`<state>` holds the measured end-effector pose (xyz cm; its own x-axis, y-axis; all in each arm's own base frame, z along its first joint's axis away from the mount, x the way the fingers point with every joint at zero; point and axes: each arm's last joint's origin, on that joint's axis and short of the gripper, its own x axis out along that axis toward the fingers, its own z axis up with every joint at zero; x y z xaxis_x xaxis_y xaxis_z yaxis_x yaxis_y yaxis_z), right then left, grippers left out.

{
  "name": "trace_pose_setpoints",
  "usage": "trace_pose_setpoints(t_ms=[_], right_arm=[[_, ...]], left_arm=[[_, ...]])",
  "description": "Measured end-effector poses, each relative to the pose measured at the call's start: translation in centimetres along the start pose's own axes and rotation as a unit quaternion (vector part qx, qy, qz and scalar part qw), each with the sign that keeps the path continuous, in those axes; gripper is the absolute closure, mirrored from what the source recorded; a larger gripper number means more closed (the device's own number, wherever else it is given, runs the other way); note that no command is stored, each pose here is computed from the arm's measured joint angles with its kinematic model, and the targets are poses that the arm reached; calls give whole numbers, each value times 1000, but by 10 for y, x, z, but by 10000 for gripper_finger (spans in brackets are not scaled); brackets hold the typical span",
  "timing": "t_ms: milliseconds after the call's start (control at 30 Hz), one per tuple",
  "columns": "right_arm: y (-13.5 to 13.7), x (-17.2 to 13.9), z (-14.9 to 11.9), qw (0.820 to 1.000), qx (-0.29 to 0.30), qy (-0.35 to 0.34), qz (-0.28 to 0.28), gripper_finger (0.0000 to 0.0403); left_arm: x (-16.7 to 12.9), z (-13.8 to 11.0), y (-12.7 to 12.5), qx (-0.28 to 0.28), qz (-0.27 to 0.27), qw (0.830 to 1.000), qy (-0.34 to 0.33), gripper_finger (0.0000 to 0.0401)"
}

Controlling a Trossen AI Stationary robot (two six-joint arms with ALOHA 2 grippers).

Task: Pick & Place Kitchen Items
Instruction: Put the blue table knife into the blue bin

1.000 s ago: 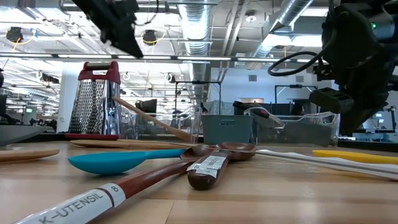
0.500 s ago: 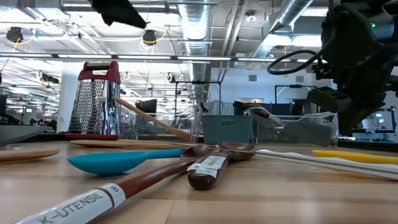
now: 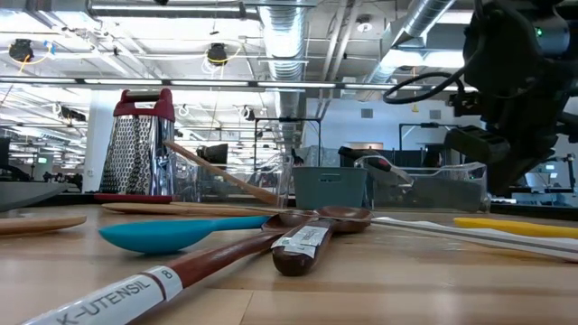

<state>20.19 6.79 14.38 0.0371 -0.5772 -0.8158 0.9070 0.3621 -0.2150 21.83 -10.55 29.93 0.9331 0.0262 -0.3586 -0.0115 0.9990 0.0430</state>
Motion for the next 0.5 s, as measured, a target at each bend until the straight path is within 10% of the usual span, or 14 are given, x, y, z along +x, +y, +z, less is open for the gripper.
trace_pose_setpoints(t_ms=[500], right_arm=[[2,0,0,1000,2,0,8,401]], left_arm=[[32,-21,-29,12,11,999,27,397]])
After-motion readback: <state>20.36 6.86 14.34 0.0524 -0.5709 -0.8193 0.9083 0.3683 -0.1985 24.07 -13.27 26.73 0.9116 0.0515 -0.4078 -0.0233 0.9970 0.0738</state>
